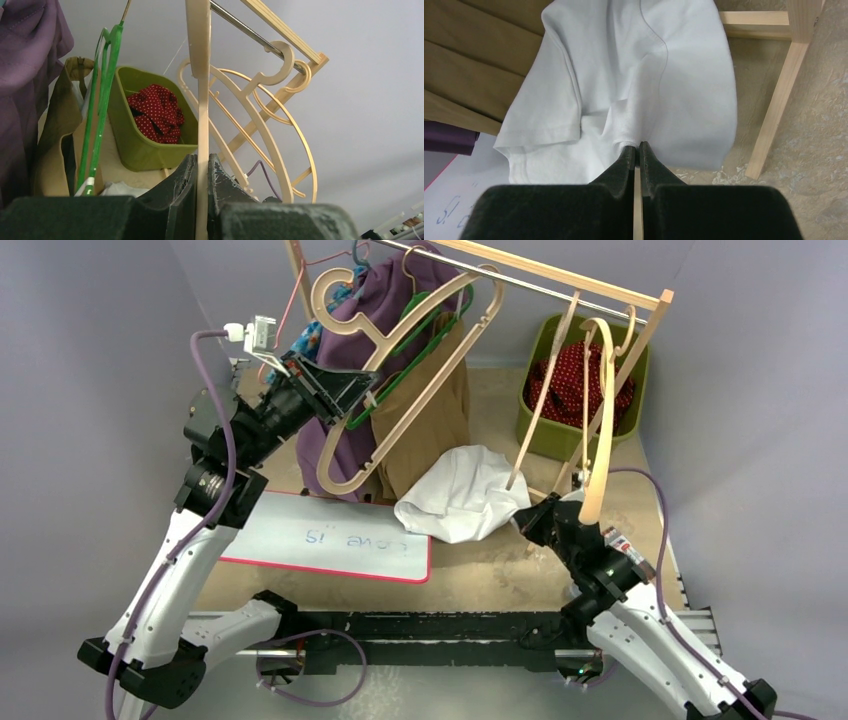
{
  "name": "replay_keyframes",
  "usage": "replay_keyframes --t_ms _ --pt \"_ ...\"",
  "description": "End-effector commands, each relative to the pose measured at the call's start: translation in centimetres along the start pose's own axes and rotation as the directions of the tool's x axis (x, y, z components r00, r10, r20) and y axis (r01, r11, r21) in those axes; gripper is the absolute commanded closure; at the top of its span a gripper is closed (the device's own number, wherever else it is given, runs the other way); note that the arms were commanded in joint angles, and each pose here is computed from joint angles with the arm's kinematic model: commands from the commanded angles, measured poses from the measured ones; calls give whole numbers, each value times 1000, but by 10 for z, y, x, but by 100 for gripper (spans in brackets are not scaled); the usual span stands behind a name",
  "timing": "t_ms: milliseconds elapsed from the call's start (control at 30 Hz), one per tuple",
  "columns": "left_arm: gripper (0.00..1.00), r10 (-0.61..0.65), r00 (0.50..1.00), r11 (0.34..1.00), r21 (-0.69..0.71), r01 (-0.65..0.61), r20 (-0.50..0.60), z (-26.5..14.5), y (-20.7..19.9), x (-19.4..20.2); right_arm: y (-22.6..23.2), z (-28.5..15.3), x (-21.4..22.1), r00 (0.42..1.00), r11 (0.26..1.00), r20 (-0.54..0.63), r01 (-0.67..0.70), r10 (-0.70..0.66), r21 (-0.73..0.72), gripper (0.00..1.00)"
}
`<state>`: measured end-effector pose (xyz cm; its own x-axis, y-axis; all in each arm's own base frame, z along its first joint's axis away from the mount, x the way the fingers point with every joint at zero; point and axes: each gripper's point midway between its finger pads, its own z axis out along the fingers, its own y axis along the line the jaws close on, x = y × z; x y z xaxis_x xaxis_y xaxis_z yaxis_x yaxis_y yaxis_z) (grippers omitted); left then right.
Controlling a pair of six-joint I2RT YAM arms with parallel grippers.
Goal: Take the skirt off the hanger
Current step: Place the skirt in the bin.
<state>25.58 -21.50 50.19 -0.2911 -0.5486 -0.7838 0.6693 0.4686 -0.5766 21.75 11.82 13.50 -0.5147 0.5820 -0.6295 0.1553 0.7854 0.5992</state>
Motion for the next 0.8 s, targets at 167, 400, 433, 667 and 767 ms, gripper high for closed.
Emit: replay_keyframes --t_ms 167,400,433,667,767 --pt "100 49 996 994 97 -57 75 -4 -21 -17 4 -24 -42 984 998 166 -65 65 -3 100" --pt "100 105 993 993 51 -108 59 -8 -5 -5 2 -33 -77 958 994 284 -69 43 80 100" --pt "100 119 991 992 38 -122 59 -9 -1 -3 1 -35 -84 953 992 301 -71 37 101 100" --pt "100 202 977 979 -37 -200 68 -18 20 4 5 -89 -152 871 975 492 -118 10 189 100" --pt "100 212 975 977 -45 -209 73 -24 24 9 7 -122 -183 823 968 567 -123 -23 219 100"
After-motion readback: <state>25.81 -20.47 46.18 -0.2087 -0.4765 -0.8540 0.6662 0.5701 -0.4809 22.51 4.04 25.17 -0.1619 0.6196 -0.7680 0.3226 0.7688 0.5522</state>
